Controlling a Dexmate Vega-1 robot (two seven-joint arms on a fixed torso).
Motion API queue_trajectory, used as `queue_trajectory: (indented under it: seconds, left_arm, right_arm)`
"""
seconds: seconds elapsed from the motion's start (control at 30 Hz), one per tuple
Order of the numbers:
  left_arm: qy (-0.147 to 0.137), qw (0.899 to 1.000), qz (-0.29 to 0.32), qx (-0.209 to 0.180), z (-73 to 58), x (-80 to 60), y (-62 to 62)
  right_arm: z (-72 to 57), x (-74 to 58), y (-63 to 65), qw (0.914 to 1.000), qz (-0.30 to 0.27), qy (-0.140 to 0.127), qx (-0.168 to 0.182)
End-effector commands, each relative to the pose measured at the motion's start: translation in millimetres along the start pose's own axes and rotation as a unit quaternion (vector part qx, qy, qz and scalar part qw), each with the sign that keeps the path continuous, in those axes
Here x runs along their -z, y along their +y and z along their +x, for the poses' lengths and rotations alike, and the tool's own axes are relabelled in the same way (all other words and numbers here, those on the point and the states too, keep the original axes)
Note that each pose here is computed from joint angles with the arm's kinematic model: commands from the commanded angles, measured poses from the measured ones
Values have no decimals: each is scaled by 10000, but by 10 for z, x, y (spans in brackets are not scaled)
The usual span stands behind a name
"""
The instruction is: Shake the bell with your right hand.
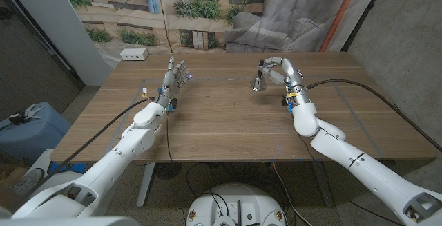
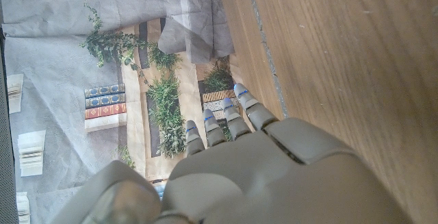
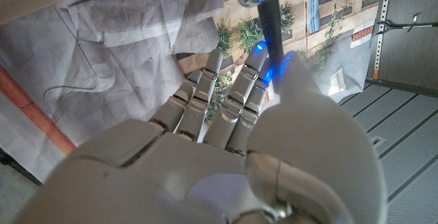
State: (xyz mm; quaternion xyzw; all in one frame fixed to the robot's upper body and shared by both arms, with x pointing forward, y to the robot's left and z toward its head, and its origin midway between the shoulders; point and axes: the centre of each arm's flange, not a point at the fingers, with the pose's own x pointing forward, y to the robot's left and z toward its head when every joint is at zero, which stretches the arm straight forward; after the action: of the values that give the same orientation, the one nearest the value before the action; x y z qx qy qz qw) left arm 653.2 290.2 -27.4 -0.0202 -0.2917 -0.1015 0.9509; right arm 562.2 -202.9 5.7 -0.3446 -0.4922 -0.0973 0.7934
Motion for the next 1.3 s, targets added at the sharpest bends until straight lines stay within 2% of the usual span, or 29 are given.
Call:
queue_trajectory:
  seconds: [0.03,0.33,0.57,0.7,0.87,1.0,1.3]
  left_arm:
    - [0,10000,-1,0,0,-1,0]
    - [0,10000,0,0,1,-1,1]
    - [0,10000,0,0,1,-1,0]
    - [0,10000,-1,0,1,0,0]
    - [0,10000,0,0,1,-1,0]
    - [0,10000,0,0,1,-1,0]
    - [0,10000,0,0,0,0,1]
  right_arm:
    - [4,12,44,9951,-746,-611,225]
    - [48,-2,120,9830,-1389,-1139,376]
    - [72,-7,159,9735,-1753,-1401,433]
    - [100,7,166,9776,-1668,-1244,326]
    - [131,34,161,9883,-1248,-846,239]
    - [147,55,155,9935,-938,-628,156]
    - [142,123,127,9995,-290,-30,-93]
